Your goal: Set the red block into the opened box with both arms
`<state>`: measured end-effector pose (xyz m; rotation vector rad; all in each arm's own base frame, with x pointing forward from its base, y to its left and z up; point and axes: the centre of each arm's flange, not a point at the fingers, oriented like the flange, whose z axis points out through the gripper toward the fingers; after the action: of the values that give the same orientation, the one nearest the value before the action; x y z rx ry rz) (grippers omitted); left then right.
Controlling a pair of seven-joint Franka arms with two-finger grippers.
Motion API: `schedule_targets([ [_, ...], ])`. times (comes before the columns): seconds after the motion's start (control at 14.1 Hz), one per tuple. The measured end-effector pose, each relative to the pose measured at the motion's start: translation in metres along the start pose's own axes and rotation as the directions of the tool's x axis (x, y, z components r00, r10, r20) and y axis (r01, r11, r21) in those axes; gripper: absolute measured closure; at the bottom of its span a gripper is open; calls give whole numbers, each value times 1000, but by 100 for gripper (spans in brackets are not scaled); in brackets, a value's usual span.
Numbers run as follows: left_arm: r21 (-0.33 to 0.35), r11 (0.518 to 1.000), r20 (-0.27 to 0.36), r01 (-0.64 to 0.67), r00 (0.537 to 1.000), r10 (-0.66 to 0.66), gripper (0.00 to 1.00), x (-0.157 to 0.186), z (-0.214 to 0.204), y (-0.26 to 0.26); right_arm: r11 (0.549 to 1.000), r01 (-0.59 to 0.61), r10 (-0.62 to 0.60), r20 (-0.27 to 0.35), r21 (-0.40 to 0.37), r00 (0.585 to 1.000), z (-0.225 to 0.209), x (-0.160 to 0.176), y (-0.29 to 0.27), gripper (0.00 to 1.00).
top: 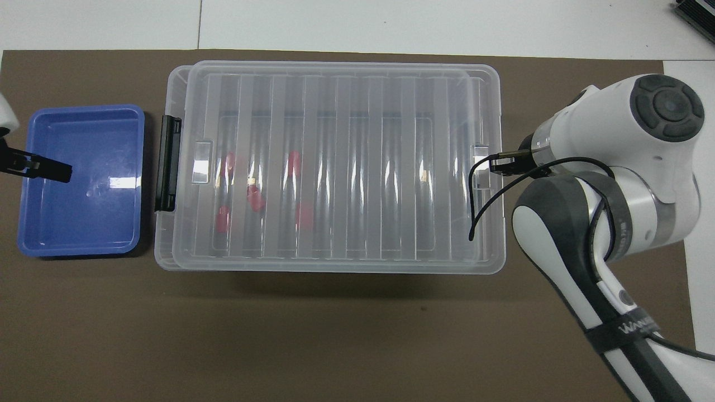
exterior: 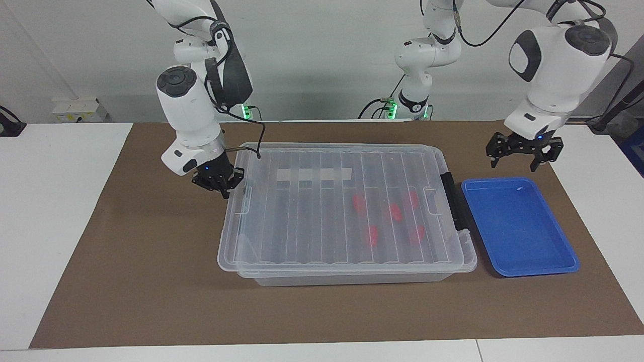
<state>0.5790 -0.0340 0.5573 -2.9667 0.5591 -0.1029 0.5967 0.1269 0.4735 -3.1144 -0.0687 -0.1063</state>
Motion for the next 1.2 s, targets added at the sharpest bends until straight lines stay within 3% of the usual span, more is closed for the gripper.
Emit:
schedule_targets([
  [0.21,-1,1000,-39,-10,999,10,0,3,-48,11,1000,10,-10,0,1,1000,0,-1,-6,99],
  [0.42,-51,999,-27,14,1000,-16,0,-7,-93,4,1000,12,-12,1,1,1000,0,-1,-7,99],
  [0.71,-110,994,-1,-3,1000,3,0,-10,-80,2,1000,13,-13,2,1,1000,0,-2,-8,99],
  [1.2,-113,994,7,-6,1000,7,0,-10,-76,4,1000,21,-21,-3,3,1000,-4,-3,-13,99],
])
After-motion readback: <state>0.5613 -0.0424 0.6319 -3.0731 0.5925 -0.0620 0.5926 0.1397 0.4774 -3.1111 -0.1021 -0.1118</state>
